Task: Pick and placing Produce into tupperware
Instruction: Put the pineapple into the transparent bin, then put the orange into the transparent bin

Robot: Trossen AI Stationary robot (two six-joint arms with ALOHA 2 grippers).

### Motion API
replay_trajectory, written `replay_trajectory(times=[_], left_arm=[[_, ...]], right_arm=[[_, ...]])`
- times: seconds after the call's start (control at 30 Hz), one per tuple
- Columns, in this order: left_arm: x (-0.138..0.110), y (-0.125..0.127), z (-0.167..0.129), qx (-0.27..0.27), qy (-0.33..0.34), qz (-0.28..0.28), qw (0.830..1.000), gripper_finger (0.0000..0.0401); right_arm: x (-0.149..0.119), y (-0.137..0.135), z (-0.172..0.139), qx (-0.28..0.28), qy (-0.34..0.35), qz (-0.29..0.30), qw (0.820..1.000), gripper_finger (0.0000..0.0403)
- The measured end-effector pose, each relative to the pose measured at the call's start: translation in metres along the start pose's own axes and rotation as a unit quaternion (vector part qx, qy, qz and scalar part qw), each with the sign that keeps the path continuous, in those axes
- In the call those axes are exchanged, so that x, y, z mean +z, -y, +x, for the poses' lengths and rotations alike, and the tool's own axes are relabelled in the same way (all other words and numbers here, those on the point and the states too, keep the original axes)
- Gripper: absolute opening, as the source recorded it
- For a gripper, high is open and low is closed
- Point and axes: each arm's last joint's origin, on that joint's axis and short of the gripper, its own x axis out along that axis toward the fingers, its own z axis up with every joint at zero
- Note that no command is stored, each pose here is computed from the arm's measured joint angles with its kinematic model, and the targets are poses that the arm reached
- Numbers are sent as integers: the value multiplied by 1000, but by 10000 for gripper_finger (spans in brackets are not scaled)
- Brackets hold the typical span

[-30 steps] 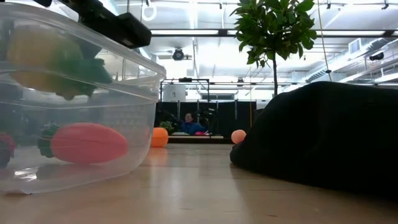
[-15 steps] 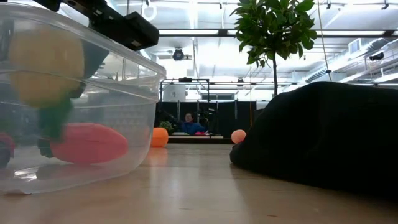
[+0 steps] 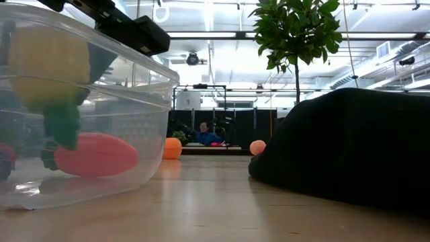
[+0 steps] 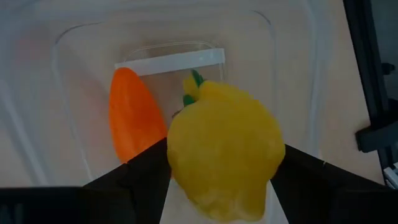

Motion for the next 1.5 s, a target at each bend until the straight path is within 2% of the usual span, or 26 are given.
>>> replay_trajectory(times=[0.23,0.5,0.57,0.7,0.77,0.87,1.0,1.07,1.23,1.4,1.5], left_arm=[[0,-2,0,0,1,-13,1000,262],[-1,-7,-1,-8,-2,-28,1000,303],[-4,-10,-2,-6,-17,-40,999,311],[-14,-21,-10,30,-66,-74,995,313],[-15,-29,-20,34,-48,-102,993,307],[-15,-39,-44,41,22,-142,989,296],[-25,-51,-78,110,91,-191,971,285],[-33,-58,-93,125,115,-210,963,282],[-47,-73,-117,137,152,-249,947,279],[-58,-93,-131,217,159,-248,931,279],[-63,-111,-130,232,157,-249,927,279]], right_arm=[[0,0,0,0,0,0,1000,23],[0,0,0,0,0,0,1000,23],[0,0,0,0,0,0,1000,23],[0,0,0,0,0,-2,1000,23],[0,0,0,0,0,-4,1000,23],[0,0,0,0,0,-4,1000,23],[0,0,0,0,0,-4,1000,23],[0,0,0,0,0,-4,1000,23],[0,0,0,1,-1,-4,1000,23],[0,0,0,1,0,-9,1000,23],[0,0,0,1,0,-12,1000,23]])
